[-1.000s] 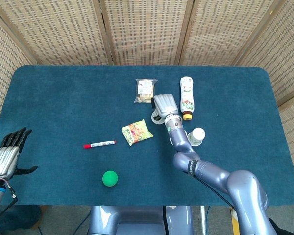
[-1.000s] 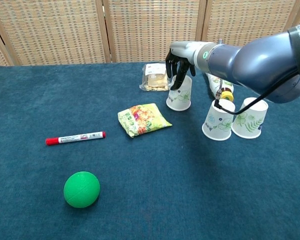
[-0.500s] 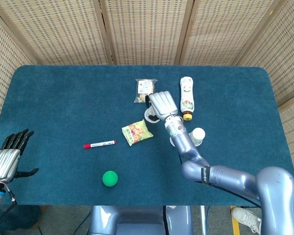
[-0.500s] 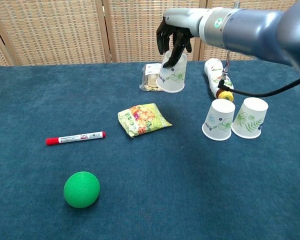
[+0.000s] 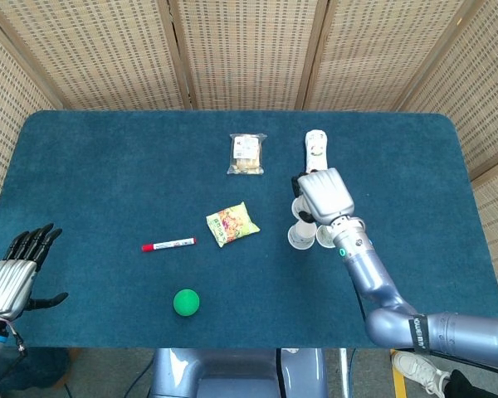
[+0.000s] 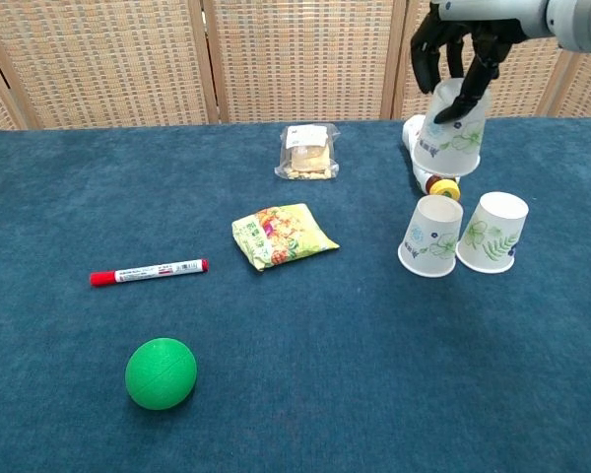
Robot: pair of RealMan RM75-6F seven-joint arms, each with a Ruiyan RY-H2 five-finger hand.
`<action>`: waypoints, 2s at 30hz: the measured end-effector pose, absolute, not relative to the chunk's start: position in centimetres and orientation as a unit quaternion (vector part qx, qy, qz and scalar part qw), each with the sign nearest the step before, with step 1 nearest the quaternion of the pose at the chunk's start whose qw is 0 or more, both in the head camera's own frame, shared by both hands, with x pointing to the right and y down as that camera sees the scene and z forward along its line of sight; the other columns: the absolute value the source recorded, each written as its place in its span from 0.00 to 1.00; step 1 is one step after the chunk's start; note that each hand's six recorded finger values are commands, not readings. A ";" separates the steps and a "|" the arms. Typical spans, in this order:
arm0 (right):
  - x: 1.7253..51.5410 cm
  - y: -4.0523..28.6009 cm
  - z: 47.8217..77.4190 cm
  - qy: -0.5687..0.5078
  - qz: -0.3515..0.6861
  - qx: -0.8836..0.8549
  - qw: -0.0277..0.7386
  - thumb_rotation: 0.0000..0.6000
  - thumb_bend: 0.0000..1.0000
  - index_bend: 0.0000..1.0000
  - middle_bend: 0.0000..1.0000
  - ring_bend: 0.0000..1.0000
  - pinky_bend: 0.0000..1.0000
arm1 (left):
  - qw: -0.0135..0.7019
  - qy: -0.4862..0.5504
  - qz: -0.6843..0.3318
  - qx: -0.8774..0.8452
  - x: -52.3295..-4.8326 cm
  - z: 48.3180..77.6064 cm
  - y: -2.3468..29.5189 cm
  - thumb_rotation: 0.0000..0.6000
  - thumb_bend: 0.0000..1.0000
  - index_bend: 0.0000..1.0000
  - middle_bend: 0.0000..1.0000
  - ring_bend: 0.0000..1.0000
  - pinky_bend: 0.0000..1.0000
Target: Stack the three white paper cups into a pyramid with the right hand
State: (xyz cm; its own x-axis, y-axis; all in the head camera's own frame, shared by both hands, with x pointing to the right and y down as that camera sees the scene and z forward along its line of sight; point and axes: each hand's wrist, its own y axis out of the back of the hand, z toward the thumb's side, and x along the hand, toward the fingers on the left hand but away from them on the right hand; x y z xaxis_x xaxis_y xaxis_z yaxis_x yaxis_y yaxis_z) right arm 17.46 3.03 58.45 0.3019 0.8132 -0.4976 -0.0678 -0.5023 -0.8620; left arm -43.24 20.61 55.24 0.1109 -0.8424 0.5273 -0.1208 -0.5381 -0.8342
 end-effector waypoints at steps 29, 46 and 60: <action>20.2 5.3 61.1 -0.223 0.555 -0.690 0.409 1.00 0.38 0.55 0.56 0.52 0.66 | 0.324 0.354 -0.564 -0.672 -43.0 55.4 20.8 1.00 0.00 0.00 0.00 0.00 0.00; 21.2 6.4 58.9 -0.202 0.562 -0.698 0.395 1.00 0.00 0.00 0.00 0.00 0.00 | 0.323 0.355 -0.563 -0.673 -43.0 55.3 20.8 1.00 0.00 0.00 0.00 0.00 0.00; 26.0 8.2 52.0 -0.286 0.507 -0.674 0.454 1.00 0.00 0.00 0.00 0.00 0.00 | 0.338 0.362 -0.543 -0.679 -42.6 54.4 21.2 1.00 0.00 0.00 0.00 0.00 0.00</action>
